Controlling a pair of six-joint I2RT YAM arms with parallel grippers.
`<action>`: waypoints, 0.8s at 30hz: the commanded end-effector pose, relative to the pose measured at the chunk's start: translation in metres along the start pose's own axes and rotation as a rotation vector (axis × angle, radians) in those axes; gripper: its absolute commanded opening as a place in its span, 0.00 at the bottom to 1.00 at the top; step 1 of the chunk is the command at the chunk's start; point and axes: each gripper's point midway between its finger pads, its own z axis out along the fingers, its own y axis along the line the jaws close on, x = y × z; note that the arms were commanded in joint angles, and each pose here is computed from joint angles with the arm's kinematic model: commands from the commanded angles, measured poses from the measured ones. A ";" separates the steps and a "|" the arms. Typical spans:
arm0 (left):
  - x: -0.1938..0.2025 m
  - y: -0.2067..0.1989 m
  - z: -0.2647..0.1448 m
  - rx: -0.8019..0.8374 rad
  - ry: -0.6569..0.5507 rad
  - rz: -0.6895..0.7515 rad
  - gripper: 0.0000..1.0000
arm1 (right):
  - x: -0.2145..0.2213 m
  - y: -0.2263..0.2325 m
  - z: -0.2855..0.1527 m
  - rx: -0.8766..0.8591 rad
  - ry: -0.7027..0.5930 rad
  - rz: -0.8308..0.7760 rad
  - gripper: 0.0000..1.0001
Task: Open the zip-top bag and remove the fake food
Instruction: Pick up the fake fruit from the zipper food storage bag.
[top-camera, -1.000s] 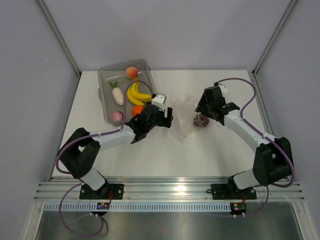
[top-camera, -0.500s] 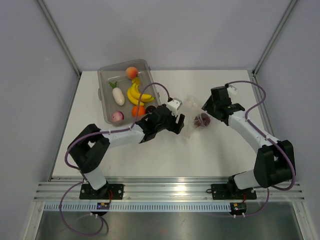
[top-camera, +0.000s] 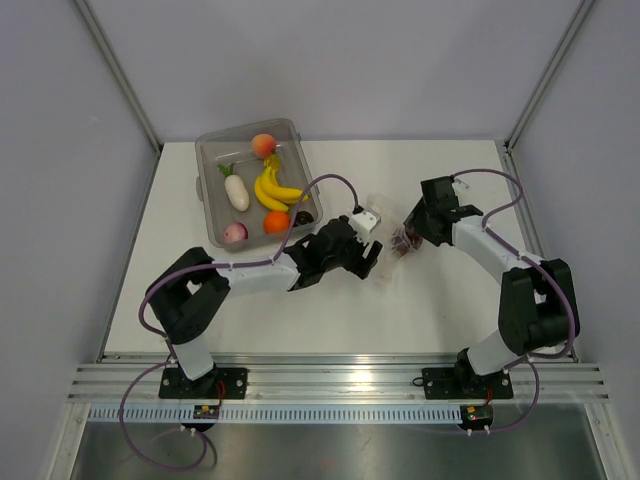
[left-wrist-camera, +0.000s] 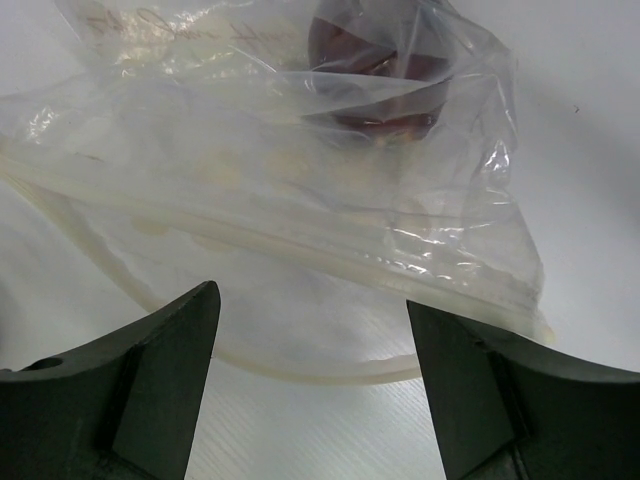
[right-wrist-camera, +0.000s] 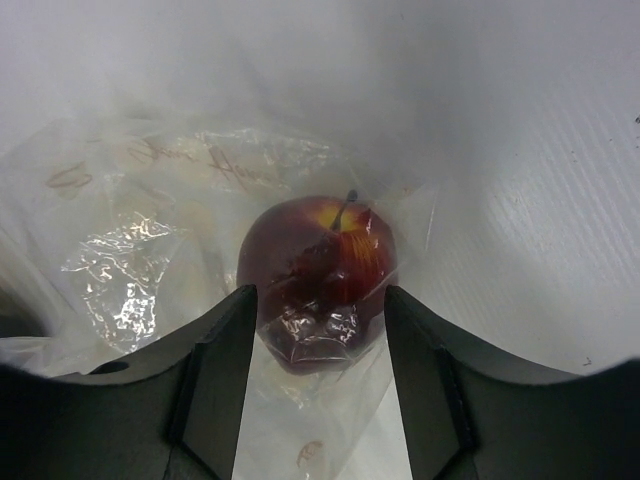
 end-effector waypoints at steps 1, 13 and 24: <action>-0.032 -0.008 -0.001 0.001 -0.095 0.035 0.78 | -0.015 0.000 0.005 0.027 -0.049 -0.016 0.61; -0.028 -0.009 0.017 -0.067 -0.149 0.089 0.91 | 0.000 0.004 0.028 0.007 0.002 -0.058 0.59; -0.013 -0.001 0.042 -0.112 -0.100 0.130 0.94 | 0.014 0.004 0.041 0.004 0.060 -0.062 0.48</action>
